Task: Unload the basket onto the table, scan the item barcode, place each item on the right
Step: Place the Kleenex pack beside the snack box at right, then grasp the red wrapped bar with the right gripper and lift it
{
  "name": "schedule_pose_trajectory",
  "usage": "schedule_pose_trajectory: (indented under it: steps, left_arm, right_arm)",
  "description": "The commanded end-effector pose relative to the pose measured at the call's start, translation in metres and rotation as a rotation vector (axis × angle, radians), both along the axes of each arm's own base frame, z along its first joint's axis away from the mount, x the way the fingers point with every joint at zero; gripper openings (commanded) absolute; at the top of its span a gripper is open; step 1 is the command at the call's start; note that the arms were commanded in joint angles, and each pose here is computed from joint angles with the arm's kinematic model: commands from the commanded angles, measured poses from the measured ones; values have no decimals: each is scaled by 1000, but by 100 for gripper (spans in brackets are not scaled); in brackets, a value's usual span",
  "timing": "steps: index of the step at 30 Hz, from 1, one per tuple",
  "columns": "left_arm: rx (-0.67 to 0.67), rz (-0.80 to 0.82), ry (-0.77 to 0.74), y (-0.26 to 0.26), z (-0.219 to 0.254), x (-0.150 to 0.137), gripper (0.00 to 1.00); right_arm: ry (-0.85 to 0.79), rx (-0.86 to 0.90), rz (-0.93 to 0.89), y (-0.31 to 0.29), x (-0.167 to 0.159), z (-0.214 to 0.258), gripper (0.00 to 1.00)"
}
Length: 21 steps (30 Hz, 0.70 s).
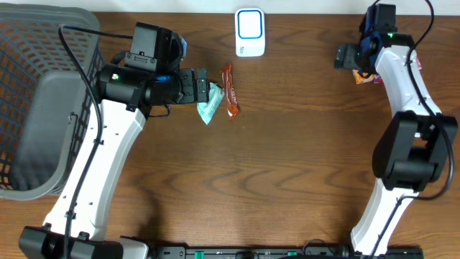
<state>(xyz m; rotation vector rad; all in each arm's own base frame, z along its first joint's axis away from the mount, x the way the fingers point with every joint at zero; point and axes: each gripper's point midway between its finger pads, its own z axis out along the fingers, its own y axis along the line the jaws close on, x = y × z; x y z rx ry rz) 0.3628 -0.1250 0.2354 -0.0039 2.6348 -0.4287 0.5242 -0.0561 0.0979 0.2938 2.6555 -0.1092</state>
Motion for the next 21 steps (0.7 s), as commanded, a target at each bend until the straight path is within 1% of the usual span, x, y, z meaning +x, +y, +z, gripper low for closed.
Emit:
schedule_pose_trajectory:
  steps: [1,3,4,6,11,15,21]
  left_arm:
    - [5,-3,-4,0,1,1,98]
    - [5,-3,-4,0,1,1,98]
    - [5,-3,-4,0,1,1,98]
    - [4,-3,-4,0,1,1,98]
    - [5,-3,-4,0,1,1,98]
    - [4,-3,-4,0,1,1,98]
    - [5,-3,-4,0,1,1,98]
  right_arm:
    - [-143,274,154,70,-6,77,99]
    - [-146,429,263,109,-16,93,99]
    - [-131,556,358,144,-26,102,99]
    - [-100,625,423,173,-35,102,99]
    - [13,614,498,226,-52,71,99]
    - [123,638,545,283,-67,32,99]
    - [231,624,490,327,-77,-24,99]
